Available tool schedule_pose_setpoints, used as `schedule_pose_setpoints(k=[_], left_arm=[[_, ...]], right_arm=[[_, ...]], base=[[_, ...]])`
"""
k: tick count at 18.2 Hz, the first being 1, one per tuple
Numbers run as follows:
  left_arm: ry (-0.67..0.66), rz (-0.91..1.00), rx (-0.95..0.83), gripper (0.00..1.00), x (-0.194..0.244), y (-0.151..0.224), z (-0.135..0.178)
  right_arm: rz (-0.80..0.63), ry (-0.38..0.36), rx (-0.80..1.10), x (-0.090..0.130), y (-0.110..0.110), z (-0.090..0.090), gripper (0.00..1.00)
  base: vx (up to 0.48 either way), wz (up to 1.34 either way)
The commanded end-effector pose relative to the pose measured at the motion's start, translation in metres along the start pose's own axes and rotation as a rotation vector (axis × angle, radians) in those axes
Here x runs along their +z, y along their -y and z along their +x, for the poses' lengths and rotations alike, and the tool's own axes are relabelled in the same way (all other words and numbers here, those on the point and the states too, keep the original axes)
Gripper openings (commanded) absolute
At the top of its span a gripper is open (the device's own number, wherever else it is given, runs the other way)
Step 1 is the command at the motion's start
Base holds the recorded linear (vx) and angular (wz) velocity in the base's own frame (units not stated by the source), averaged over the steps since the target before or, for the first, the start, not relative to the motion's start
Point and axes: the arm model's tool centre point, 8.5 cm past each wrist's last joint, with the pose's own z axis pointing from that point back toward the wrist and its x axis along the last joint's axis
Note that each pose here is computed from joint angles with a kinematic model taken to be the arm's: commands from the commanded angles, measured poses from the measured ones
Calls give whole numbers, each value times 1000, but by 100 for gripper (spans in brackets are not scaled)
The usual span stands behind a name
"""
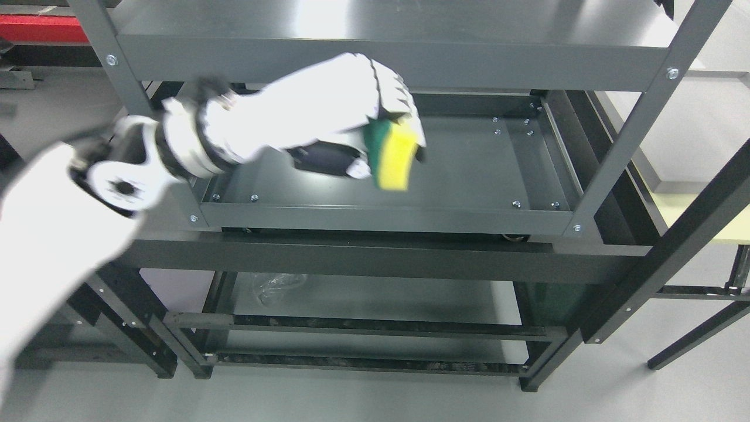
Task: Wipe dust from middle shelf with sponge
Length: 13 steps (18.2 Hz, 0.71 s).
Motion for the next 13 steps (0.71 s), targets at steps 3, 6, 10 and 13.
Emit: schedule_pose_setpoints(k=[3, 6, 10, 13], left_arm=[[-318, 511, 381, 4, 9, 93, -78], [-565, 686, 444, 4, 91, 98, -99], [-740, 831, 454, 3, 174, 123, -83], [-857, 849, 492, 2, 208, 148, -72]], right_arm=[[-15, -50, 3, -1, 10, 2, 100], [-15, -50, 3, -1, 10, 2, 100], [-17, -50, 3, -1, 10, 2, 100], [-17, -50, 3, -1, 10, 2, 100]], base=[[0, 0], [0, 0], [0, 0], [0, 0]])
